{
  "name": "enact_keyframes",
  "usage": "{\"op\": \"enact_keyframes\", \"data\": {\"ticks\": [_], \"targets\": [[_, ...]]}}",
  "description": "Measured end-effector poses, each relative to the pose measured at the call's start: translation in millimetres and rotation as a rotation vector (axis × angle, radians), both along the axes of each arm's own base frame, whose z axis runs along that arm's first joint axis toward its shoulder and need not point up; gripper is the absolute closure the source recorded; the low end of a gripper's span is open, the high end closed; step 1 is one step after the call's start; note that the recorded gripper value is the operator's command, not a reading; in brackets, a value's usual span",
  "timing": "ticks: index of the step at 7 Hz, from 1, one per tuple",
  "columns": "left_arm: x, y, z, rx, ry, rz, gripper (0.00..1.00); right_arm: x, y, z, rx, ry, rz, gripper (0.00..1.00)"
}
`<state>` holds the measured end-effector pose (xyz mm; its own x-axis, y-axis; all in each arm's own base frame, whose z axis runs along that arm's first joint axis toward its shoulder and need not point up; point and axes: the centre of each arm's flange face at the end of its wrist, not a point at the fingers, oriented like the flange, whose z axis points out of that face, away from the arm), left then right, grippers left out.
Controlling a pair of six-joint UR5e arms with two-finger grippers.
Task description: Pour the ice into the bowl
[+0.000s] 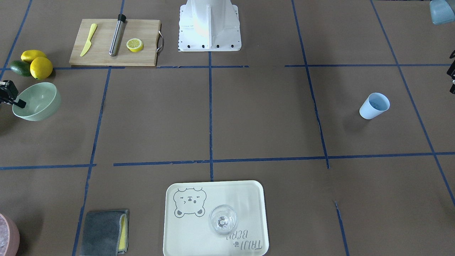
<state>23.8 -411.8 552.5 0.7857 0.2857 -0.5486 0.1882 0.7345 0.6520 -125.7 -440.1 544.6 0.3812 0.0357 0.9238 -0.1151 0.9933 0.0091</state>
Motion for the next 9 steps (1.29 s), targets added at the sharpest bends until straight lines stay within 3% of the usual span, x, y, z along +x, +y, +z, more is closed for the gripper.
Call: {"op": "enact_keyframes", "data": {"ticks": [2, 5, 7, 9], "targets": [[34.4, 34.5, 11.1, -0.011, 0.085, -0.043, 0.00, -20.6, -32.9, -61.8, -0.068, -0.081, 0.045, 1.00], [95.8, 90.6, 24.3, -0.073, 0.237, -0.111, 0.00, -98.9, -58.4, -160.2, -0.192, -0.172, 0.032, 1.00], [144.7, 118.3, 30.3, -0.118, 0.307, -0.178, 0.00, -161.1, -57.2, -249.1, -0.266, -0.142, 0.043, 1.00], [186.4, 144.9, 51.1, -0.119, 0.308, -0.243, 0.00, -241.9, -33.7, -336.2, -0.275, -0.054, 0.076, 1.00]]}}
